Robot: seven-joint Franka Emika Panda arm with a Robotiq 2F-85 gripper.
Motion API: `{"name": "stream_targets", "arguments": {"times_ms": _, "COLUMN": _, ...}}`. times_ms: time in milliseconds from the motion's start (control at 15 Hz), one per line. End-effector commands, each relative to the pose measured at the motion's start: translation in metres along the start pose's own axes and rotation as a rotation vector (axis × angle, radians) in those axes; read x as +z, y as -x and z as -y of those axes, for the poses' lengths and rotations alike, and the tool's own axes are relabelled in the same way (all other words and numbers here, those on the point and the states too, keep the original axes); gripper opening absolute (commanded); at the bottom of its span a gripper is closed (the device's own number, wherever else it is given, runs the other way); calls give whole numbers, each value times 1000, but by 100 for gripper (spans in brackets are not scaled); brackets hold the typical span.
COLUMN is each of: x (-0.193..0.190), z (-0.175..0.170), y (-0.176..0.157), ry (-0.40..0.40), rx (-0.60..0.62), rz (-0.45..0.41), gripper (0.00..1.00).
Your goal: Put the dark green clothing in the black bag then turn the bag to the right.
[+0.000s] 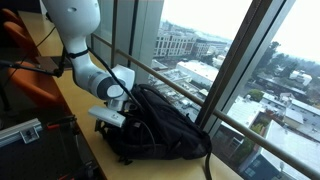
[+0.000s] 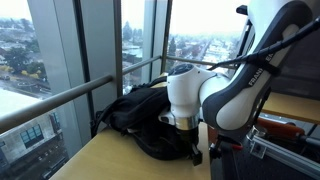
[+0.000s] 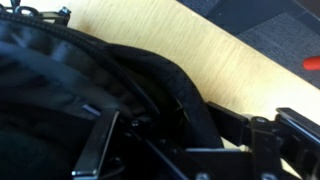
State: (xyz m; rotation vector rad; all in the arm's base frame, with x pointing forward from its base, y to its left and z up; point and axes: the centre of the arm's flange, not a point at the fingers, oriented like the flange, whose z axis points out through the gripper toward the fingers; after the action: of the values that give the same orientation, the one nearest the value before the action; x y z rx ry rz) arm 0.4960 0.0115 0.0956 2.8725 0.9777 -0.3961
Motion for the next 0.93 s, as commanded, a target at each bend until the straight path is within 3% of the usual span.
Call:
{"name": "stream_targets", "arguments": {"times_ms": 0, "x": -28, "z": 3, "y": 3, "ry": -1, "rx": 6, "rz": -29, "gripper": 1}}
{"name": "stream_targets", "arguments": {"times_ms": 467, "x": -105, "z": 22, "y": 28, "ry": 53, "rx": 15, "rz": -79, "gripper": 1}}
{"name": "stream_targets", "arguments": {"times_ms": 867, "x": -216, "z": 39, "y": 53, "ry": 155, "rx": 18, "rz": -175, "gripper": 1}}
